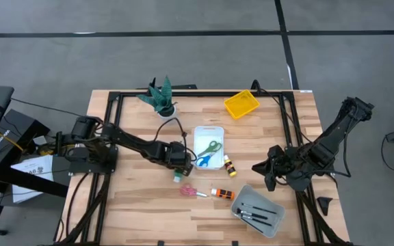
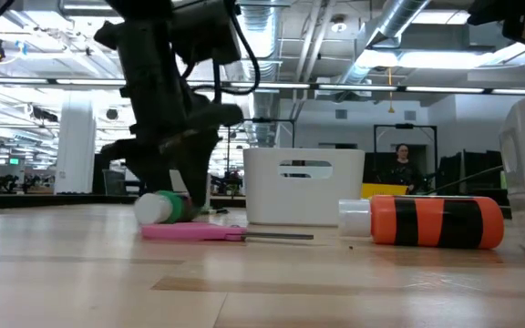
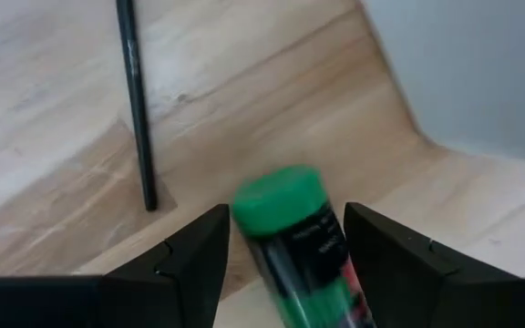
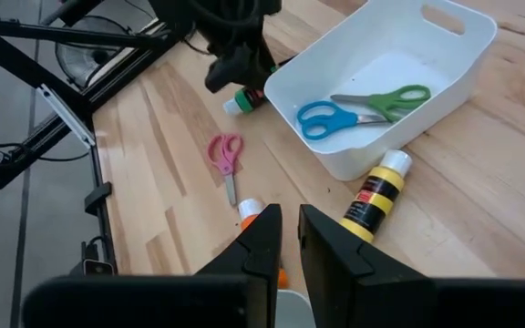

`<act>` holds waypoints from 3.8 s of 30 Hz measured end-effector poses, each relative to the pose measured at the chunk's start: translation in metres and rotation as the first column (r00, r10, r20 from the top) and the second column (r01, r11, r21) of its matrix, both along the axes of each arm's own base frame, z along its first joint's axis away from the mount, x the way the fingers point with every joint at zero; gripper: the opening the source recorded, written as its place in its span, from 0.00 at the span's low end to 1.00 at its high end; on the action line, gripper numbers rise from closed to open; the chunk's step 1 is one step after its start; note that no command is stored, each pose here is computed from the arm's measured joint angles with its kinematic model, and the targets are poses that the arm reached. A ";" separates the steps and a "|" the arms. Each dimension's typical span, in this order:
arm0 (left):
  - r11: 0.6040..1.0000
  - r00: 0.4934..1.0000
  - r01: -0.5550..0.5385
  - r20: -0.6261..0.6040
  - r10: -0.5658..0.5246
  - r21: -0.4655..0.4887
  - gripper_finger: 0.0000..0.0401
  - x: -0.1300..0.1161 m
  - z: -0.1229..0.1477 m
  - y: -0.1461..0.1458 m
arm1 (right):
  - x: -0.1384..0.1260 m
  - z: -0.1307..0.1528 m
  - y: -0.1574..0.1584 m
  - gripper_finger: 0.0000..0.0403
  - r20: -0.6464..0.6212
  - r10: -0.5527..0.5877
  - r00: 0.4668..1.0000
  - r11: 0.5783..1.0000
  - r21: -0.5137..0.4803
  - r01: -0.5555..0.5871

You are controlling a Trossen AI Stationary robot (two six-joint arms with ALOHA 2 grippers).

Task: Pick & Place Paint Supplies
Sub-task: Put the green acrylic paint bottle into the yellow basket

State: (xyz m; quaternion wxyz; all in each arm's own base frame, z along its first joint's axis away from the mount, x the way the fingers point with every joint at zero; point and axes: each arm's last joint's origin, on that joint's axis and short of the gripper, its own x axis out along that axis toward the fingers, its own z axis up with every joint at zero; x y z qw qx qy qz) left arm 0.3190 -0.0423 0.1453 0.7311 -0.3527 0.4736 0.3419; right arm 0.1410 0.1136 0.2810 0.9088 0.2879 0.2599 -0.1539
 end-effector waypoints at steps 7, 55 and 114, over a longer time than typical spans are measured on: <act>1.000 1.000 -0.021 -0.021 0.021 -0.016 0.52 0.002 -0.010 -0.001 | 0.000 0.000 0.000 0.10 0.002 0.000 1.000 1.000 0.003 0.000; 0.679 -0.206 -0.468 0.817 0.539 -0.566 0.34 0.045 0.151 -0.032 | 0.058 0.024 0.030 0.32 0.113 0.118 0.987 0.530 -0.847 0.033; 0.783 -0.034 -0.266 0.817 0.575 -0.562 0.32 0.069 0.167 -0.022 | 0.094 0.037 0.000 0.40 -0.383 0.124 0.915 -0.412 -0.859 -0.303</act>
